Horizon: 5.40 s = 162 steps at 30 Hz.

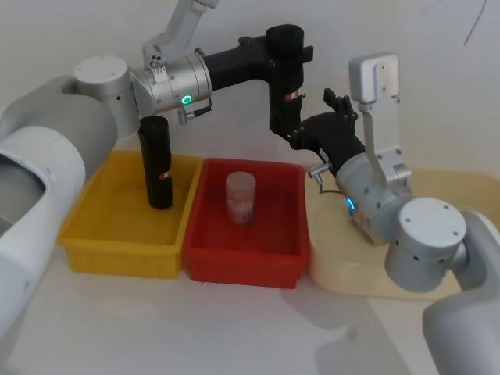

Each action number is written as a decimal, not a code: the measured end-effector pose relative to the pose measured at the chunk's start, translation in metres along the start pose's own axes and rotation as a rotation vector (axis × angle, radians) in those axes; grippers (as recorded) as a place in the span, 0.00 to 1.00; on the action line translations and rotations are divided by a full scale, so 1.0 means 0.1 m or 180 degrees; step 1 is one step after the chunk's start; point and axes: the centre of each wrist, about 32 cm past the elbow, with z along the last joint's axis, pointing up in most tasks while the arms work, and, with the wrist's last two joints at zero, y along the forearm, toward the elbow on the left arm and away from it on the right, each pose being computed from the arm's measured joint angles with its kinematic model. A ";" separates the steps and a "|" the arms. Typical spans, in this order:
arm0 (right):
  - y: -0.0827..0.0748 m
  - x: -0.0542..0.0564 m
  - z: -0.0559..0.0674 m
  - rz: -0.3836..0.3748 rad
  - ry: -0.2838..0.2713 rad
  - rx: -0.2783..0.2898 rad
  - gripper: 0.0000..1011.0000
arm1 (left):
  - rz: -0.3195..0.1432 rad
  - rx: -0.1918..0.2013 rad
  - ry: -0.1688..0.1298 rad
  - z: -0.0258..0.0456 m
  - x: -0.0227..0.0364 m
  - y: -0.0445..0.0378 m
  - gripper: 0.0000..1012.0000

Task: Pick up the garbage bag with the one hand and transfer it to the other hand.

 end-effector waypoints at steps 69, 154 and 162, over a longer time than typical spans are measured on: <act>0.78 -0.23 -0.03 -0.0397 -0.0118 -0.0109 0.56 | 0.0000 0.0000 0.0000 0.000 0.000 0.000 0.50; -0.02 0.82 -0.17 -0.0975 -0.0549 -0.0228 0.74 | 0.0000 0.0000 0.0000 0.000 0.000 0.000 0.99; -0.08 0.85 -0.15 -0.0954 -0.0577 -0.0240 0.95 | 0.0000 0.0000 0.0000 0.000 0.000 0.000 0.99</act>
